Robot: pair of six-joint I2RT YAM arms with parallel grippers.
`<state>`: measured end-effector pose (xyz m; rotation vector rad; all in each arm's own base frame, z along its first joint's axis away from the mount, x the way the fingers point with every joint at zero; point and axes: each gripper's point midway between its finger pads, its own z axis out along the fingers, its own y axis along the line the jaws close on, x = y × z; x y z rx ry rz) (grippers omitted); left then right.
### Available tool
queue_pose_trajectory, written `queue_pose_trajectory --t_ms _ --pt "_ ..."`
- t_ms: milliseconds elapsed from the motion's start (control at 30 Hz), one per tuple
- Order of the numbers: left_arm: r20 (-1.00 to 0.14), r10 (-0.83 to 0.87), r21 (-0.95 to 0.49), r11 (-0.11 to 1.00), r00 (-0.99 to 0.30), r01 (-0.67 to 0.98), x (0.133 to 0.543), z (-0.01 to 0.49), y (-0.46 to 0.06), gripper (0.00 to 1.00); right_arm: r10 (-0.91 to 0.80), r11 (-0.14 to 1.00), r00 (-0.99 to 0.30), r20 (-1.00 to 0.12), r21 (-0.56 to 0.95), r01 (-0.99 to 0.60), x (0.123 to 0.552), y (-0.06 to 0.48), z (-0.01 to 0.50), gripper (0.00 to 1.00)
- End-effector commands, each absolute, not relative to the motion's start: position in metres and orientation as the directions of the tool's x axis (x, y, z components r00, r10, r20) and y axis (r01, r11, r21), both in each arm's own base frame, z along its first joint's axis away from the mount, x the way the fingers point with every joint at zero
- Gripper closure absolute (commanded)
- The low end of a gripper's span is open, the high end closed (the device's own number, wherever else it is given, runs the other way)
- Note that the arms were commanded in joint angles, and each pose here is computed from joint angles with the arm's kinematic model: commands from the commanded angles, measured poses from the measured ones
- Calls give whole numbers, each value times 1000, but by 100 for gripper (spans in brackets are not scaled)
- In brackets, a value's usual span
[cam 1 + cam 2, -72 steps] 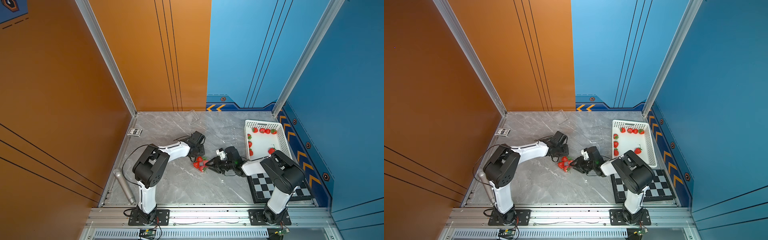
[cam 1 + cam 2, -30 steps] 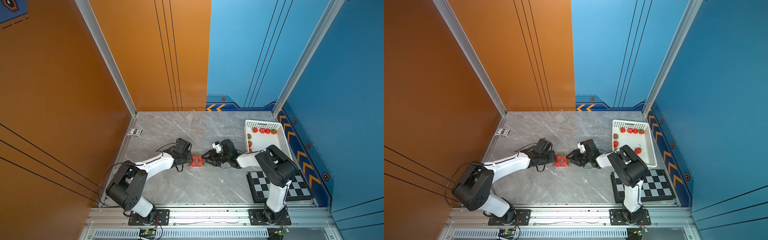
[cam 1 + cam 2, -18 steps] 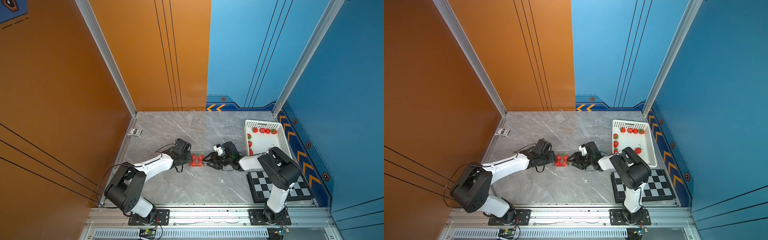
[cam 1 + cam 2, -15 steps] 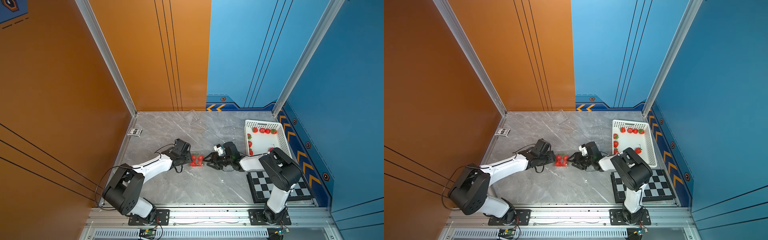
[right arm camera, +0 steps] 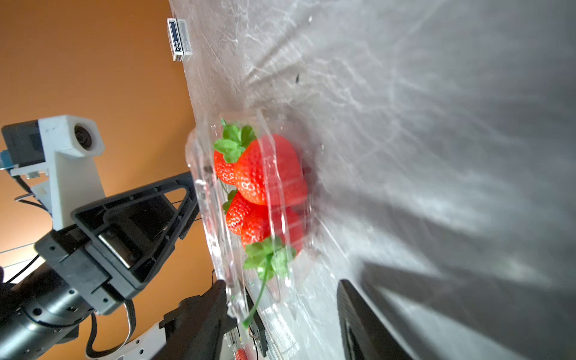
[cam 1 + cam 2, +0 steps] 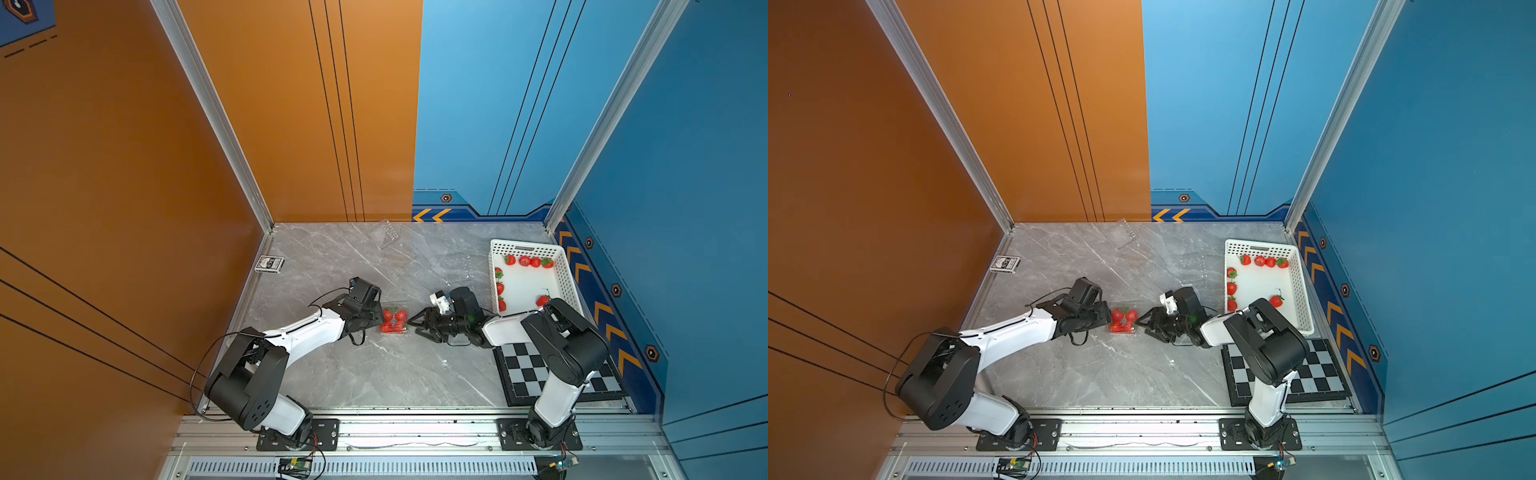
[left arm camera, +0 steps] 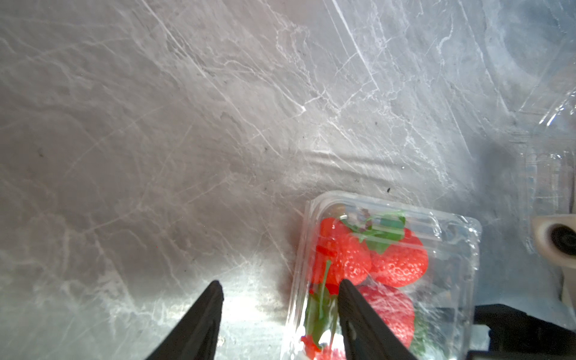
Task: Pack strawberries into containers
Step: Close the packing box at the center of the board.
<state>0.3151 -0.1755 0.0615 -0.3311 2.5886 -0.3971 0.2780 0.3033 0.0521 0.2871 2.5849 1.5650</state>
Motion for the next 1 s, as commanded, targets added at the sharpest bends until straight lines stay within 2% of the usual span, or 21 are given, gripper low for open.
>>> queue_pose_trajectory --t_ms 0,167,367,533,700,967 --pt "-430 -304 -322 931 -850 -170 313 56 -172 39 269 401 -962 -46 913 68 283 298 74 43" --pt "-429 -305 -324 930 -850 -170 313 56 -173 39 281 391 -957 -70 919 48 280 296 84 49" --pt "-421 -303 -327 930 -855 -168 313 55 -175 39 319 472 -942 -98 879 68 283 287 77 73" --pt "-417 -299 -327 930 -858 -166 313 54 -177 39 321 467 -942 -99 882 67 289 292 77 82" --pt "-414 -295 -330 930 -861 -161 314 54 -179 40 312 440 -947 -80 895 69 290 306 75 89" --pt "-420 -299 -330 930 -857 -163 315 55 -177 40 300 423 -951 -67 904 70 290 315 75 90"
